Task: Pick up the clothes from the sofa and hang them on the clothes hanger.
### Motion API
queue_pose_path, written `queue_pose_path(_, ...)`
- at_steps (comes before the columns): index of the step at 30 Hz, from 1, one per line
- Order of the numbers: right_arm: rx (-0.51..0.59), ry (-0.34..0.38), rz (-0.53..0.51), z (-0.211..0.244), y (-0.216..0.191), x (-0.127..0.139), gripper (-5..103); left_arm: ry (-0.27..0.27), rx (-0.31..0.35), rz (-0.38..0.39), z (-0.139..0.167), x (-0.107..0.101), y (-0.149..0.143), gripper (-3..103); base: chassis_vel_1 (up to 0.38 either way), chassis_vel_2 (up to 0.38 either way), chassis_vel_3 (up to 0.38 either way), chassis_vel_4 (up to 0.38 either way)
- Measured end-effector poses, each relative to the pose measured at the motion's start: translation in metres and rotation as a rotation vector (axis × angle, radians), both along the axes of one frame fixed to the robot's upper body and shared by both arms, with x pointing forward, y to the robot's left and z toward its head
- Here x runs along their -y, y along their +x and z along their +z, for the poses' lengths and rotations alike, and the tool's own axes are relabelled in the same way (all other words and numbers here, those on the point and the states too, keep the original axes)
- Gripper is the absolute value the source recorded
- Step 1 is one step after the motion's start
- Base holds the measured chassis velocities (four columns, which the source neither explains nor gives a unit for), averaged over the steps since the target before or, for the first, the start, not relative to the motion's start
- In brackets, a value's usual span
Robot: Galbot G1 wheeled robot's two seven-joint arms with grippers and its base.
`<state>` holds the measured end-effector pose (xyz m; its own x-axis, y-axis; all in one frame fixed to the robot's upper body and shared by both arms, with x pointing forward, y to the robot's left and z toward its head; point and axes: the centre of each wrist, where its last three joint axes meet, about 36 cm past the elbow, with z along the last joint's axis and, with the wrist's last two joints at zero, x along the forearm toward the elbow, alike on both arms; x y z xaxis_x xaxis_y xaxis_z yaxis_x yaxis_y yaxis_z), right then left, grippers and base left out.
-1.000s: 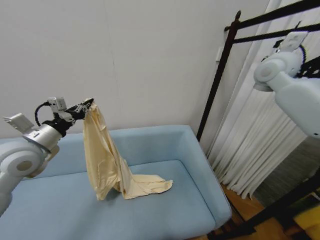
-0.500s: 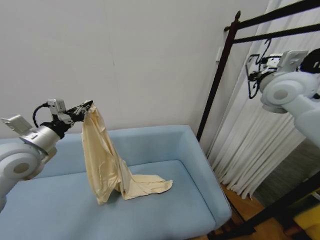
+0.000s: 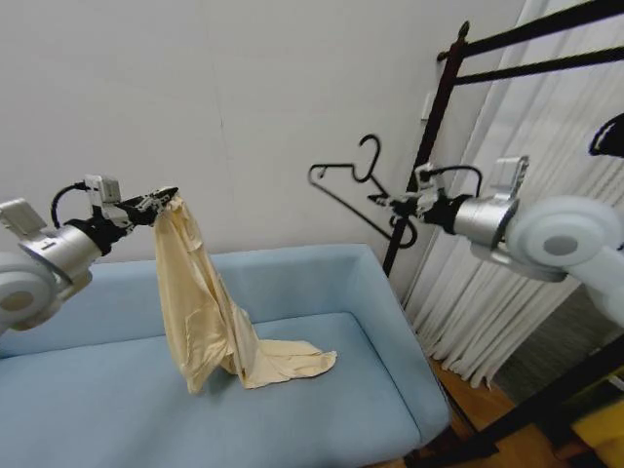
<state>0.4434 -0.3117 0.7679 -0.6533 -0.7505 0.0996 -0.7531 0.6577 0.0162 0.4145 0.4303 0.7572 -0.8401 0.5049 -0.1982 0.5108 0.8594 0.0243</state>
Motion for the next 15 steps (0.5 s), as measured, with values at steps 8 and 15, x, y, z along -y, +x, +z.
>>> queue_pose_path(8,0.009,0.047,0.199,-0.038,0.008,-0.018,2,0.028,0.024,-0.168,0.01,-0.045,0.016,1,0.0,0.0,0.0,0.0)
queue_pose_path(15,0.029,0.078,0.3,-0.046,-0.001,-0.045,2,0.056,0.047,-0.237,0.017,-0.066,0.022,1,0.0,0.0,0.0,0.0)
